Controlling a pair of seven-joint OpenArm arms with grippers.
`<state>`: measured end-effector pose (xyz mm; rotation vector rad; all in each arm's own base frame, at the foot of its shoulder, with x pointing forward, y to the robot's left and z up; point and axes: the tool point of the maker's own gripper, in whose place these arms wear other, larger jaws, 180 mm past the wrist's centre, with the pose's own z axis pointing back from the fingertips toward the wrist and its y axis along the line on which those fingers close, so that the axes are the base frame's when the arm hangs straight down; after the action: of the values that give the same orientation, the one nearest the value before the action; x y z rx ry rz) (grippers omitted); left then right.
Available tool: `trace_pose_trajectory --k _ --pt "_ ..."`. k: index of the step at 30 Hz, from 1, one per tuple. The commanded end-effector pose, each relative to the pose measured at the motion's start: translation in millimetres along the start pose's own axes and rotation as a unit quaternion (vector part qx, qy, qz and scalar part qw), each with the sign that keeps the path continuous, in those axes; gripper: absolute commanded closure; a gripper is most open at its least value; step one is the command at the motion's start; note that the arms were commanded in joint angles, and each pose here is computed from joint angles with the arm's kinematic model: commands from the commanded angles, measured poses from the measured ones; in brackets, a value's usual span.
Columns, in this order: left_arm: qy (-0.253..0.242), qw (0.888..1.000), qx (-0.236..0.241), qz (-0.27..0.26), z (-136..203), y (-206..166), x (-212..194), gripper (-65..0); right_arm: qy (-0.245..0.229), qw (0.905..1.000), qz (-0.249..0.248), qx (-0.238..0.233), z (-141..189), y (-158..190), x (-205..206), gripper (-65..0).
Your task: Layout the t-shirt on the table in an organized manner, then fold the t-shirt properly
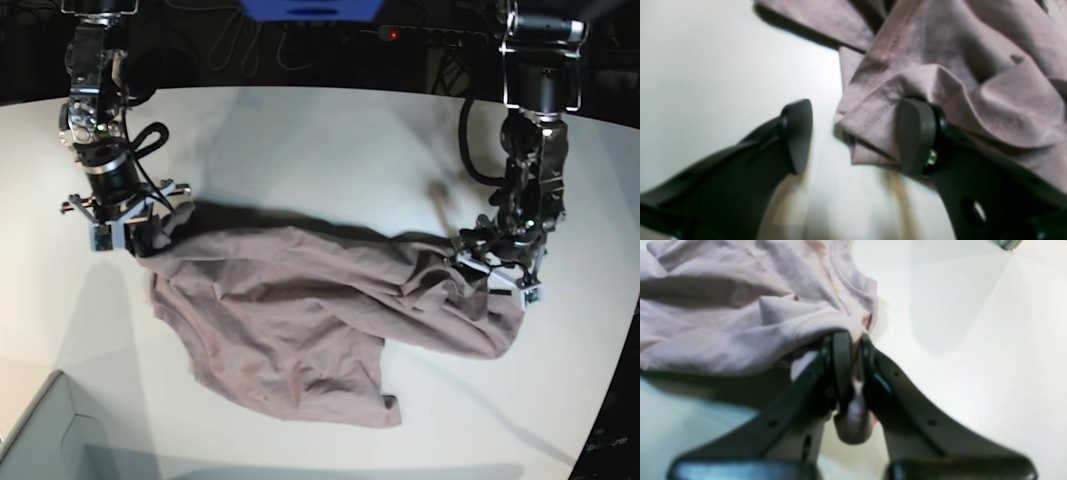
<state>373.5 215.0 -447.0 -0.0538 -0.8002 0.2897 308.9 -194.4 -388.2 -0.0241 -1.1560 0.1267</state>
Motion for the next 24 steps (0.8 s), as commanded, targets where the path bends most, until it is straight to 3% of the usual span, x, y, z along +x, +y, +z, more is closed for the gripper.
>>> trace_pose_trajectory --k 1,13,22,24 --pt "-0.029 1.000 -0.003 -0.003 0 -2 25 -38.9 -0.030 0.9995 0.004 0.002 -1 -3 18 0.0" --pt "-0.017 1.000 -0.001 0.004 -7 -2 21 -36.8 -0.030 0.9995 0.004 0.002 -1 -3 18 0.0" --pt "-0.025 1.000 -0.006 0.004 -7 -6 31 -1.3 -0.034 0.9994 0.005 0.001 -3 -4 22 0.0" --pt "-0.030 0.999 -0.011 0.005 -6 -12 34 0.0 -0.034 0.9994 0.005 0.001 -3 -4 22 0.0"
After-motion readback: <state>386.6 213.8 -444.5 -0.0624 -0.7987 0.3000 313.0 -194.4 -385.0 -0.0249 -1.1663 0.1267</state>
